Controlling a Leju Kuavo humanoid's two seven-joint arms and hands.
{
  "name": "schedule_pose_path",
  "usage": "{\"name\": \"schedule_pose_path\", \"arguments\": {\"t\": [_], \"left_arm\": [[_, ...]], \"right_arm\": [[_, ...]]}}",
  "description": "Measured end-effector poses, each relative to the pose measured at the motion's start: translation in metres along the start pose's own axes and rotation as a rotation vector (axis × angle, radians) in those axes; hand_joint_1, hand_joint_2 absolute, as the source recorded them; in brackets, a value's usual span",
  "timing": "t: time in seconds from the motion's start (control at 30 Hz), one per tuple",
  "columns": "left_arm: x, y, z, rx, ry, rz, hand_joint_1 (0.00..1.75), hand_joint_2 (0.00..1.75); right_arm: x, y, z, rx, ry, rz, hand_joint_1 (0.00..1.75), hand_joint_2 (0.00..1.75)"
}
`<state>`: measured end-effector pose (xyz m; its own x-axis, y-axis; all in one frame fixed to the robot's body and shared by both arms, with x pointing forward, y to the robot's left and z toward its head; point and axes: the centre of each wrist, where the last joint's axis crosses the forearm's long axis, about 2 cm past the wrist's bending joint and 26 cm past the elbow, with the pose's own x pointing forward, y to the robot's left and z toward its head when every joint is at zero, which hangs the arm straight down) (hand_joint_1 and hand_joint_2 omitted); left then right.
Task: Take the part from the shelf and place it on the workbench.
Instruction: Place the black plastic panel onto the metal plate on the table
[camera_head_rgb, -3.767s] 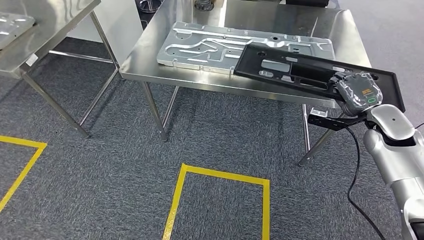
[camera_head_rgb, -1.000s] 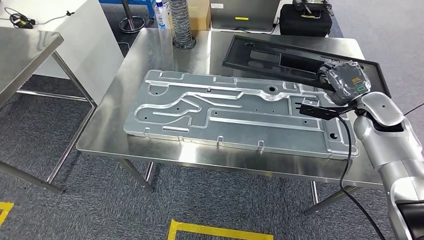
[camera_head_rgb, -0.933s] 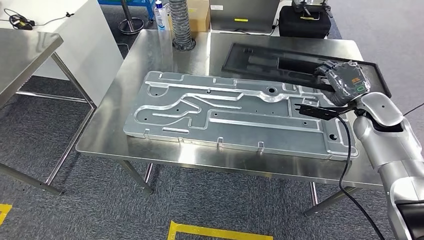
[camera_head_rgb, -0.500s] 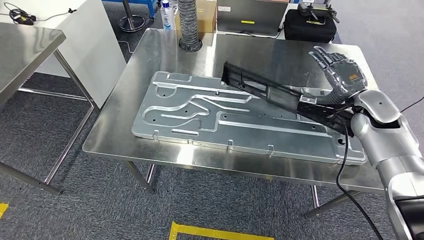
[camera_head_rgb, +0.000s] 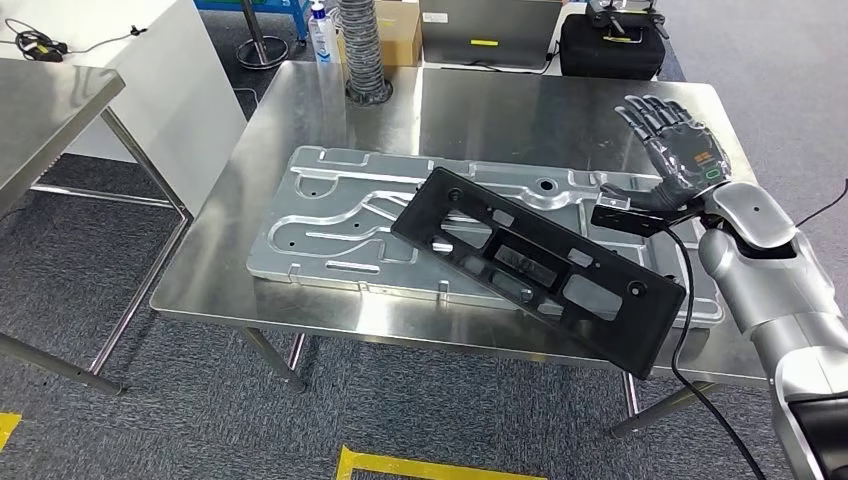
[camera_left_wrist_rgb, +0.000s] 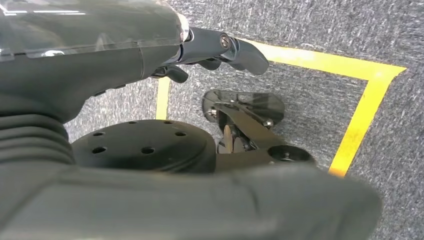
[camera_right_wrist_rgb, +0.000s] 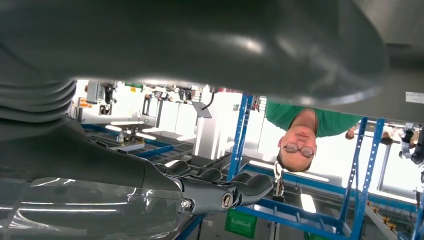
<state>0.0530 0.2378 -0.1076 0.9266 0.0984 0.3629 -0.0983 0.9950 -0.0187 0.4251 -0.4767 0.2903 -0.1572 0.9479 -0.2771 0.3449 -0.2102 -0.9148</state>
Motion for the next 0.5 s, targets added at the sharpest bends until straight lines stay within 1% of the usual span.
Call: {"name": "schedule_pose_path", "arguments": {"t": [0.27, 0.5], "left_arm": [[0.0011, -0.0002, -0.0003, -0.008, -0.005, 0.015, 0.00, 0.00], [0.0013, -0.0004, -0.0003, -0.012, -0.005, 0.020, 0.00, 0.00]], "right_arm": [[0.0018, -0.0022, -0.0004, -0.006, 0.001, -0.004, 0.00, 0.00], [-0.0016, -0.0005, 0.0030, 0.006, -0.003, -0.004, 0.00, 0.00]]}}
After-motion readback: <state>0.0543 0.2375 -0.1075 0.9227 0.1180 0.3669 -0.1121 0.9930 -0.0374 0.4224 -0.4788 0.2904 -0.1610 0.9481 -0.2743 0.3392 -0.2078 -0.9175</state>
